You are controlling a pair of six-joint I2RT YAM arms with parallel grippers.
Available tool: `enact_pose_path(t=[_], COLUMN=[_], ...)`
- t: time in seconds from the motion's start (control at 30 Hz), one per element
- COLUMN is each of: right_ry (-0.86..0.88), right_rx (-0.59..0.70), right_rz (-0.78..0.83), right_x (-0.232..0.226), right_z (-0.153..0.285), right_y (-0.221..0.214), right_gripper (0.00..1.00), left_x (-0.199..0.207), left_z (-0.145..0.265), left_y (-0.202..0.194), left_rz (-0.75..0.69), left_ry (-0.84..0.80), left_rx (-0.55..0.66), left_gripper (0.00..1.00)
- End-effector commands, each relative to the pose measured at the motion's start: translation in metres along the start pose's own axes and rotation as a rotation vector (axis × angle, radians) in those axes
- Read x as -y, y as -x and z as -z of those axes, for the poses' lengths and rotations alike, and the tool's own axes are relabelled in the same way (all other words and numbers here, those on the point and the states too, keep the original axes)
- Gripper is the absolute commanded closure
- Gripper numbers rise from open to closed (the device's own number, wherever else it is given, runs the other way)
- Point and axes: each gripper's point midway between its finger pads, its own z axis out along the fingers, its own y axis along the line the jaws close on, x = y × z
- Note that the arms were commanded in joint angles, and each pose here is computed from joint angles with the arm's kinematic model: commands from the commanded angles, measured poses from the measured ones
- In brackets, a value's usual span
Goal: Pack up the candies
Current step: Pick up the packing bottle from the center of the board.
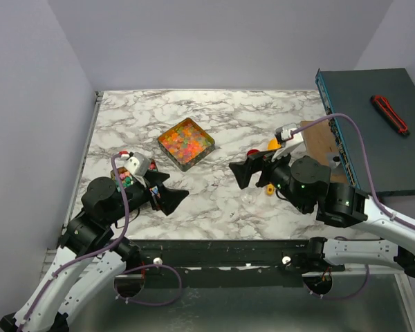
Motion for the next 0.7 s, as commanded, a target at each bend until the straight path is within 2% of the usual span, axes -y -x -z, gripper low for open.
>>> enact_pose_path(t=[0.0,0.4,0.67], right_ry=[-0.082,-0.139,-0.214], right_rx=[-0.016,-0.045,-0.187], right_rz=[0.017,0.078,0.130], right_x=[0.013,0.025,0.022], right_z=[0.002,0.007,-0.005], right_y=[0.004,0.004,-0.015], right_gripper=[0.00,0.00,0.02], left_x=[-0.011,-0.018,-0.026], left_z=[0.004,0.006,0.012], left_y=[-0.001,-0.004,-0.002], left_rz=[-0.014,-0.011,-0.017], left_ry=[0.052,0.097,0.146], left_rx=[0.038,0.030,0.050], left_gripper=[0.01,0.01,0.01])
